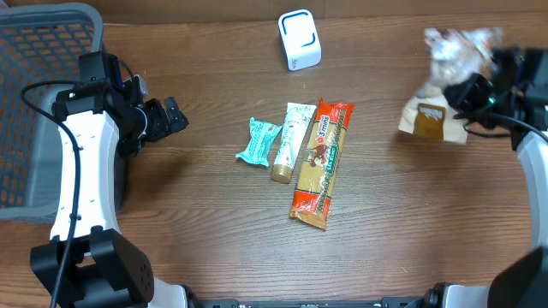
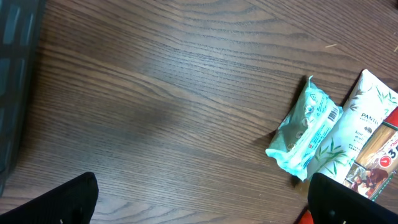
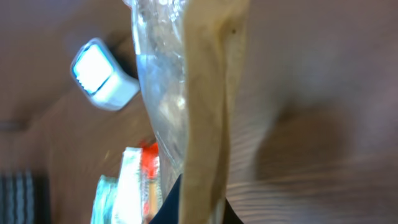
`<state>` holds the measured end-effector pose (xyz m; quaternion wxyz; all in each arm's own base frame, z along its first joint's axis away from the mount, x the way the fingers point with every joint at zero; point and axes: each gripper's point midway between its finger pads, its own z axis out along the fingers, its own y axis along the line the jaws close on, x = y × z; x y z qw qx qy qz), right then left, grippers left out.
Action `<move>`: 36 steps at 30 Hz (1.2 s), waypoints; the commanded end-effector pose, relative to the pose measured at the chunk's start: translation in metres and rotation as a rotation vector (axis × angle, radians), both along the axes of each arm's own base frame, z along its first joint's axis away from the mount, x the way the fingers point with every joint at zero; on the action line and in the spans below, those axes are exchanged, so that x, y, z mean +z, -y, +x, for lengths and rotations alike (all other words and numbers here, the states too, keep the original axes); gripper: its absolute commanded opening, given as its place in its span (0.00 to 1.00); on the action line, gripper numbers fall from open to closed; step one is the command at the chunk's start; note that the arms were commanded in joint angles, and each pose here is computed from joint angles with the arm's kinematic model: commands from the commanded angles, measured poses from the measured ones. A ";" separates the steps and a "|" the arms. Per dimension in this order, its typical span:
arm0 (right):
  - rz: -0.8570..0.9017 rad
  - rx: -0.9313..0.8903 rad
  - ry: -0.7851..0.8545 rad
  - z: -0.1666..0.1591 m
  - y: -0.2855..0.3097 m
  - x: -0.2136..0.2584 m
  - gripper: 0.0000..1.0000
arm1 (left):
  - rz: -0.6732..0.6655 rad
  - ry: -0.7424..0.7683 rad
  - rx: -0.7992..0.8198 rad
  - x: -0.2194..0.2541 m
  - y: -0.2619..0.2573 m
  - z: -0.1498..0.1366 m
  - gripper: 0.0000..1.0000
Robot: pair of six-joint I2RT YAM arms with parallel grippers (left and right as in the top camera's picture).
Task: Scan the item barcode
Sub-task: 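Move the mushroom bag right and drop it at the table's right edge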
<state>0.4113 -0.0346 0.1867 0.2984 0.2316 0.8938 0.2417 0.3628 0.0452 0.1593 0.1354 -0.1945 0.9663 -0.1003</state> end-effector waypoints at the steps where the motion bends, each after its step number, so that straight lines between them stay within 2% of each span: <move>1: 0.175 -0.207 -0.132 -0.014 0.024 -0.054 0.04 | 0.011 0.015 -0.023 0.003 0.001 0.004 1.00; 6: 0.182 -0.391 -0.215 -0.041 0.058 -0.115 0.04 | 0.011 0.015 -0.023 0.003 0.001 0.004 1.00; 7: 0.171 -0.413 -0.232 -0.047 0.062 -0.123 0.07 | 0.011 0.014 -0.022 0.003 0.001 0.004 1.00; 8: 0.156 -0.437 -0.253 -0.054 0.067 -0.131 0.20 | 0.011 0.015 -0.022 0.003 0.001 0.004 1.00; 9: 0.143 -0.458 -0.271 -0.060 0.071 -0.138 0.43 | 0.011 0.015 -0.022 0.003 0.001 0.004 1.00; 10: 0.138 -0.470 -0.288 -0.065 0.073 -0.141 0.61 | 0.011 0.015 -0.022 0.003 0.001 0.004 1.00; 13: 0.147 -0.473 -0.300 -0.071 0.078 -0.142 0.81 | 0.011 0.015 -0.023 0.003 0.001 0.004 1.00; 15: 0.176 -0.404 -0.258 -0.065 0.074 -0.133 0.97 | 0.011 0.015 -0.023 0.003 0.001 0.004 1.00; 19: 0.225 -0.303 -0.192 -0.052 0.066 -0.103 1.00 | 0.011 0.014 -0.023 0.003 0.001 0.004 1.00; 27: 0.160 -0.083 -0.129 -0.025 0.022 -0.035 1.00 | 0.011 0.015 -0.023 0.003 0.001 0.004 1.00; 31: 0.120 0.040 -0.104 -0.016 -0.017 -0.030 1.00 | 0.011 0.014 -0.023 0.003 0.001 0.004 1.00; 36: 0.036 0.080 -0.120 -0.013 -0.039 -0.036 1.00 | 0.011 0.015 -0.023 0.003 0.001 0.004 1.00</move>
